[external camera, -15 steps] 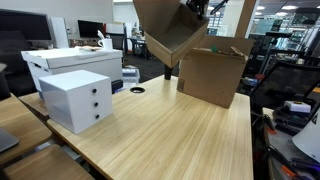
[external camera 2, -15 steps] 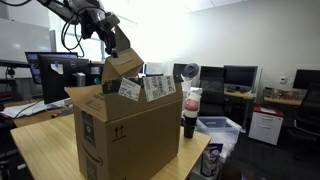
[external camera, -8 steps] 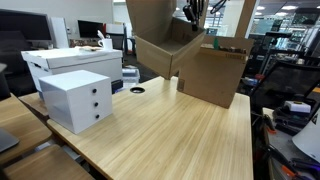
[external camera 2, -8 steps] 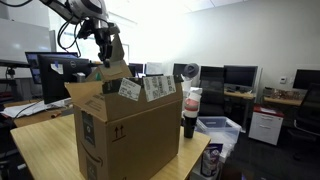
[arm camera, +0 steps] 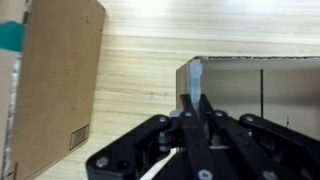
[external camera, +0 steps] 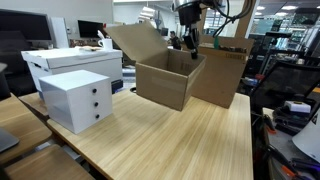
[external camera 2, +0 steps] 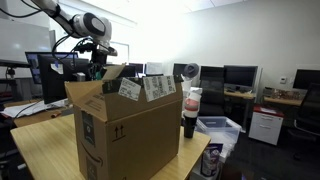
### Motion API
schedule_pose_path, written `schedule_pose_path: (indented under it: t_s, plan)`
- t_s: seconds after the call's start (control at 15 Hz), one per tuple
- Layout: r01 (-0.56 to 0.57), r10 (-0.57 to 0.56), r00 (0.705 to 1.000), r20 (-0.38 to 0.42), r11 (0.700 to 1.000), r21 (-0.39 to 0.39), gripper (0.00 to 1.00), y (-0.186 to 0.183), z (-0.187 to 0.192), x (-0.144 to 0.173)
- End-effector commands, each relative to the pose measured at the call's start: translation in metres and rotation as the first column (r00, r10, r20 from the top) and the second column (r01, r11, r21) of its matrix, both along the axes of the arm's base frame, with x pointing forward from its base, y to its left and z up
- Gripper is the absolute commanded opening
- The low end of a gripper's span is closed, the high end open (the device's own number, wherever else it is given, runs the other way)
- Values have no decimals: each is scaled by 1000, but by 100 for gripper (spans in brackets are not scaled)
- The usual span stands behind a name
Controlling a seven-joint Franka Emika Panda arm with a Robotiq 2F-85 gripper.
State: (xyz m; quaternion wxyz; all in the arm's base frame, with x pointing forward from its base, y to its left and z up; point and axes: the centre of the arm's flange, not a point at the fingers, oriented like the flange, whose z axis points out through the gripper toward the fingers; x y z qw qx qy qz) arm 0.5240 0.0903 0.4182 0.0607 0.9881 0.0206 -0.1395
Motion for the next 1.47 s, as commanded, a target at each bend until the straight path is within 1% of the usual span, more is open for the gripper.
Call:
schedule_pose_path:
  t_s: [0.0, 0.2, 0.47, 0.8, 0.87, 1.33, 1.4]
  plan:
    - [-40, 47, 997, -66, 994, 97, 5, -13, -53, -9]
    - [-31, 44, 993, -106, 993, 118, 5, -18, -94, -12]
    - [-27, 45, 989, -137, 991, 131, 5, -20, -124, -11]
    - [-28, 52, 985, -165, 989, 144, 5, -20, -146, -10]
    - [-11, 31, 988, -154, 992, 127, 5, -20, -150, -10]
    - [24, -6, 993, -122, 989, 144, 5, -17, -157, -13]
    - [30, -13, 993, -116, 989, 145, 21, -17, -157, -13]
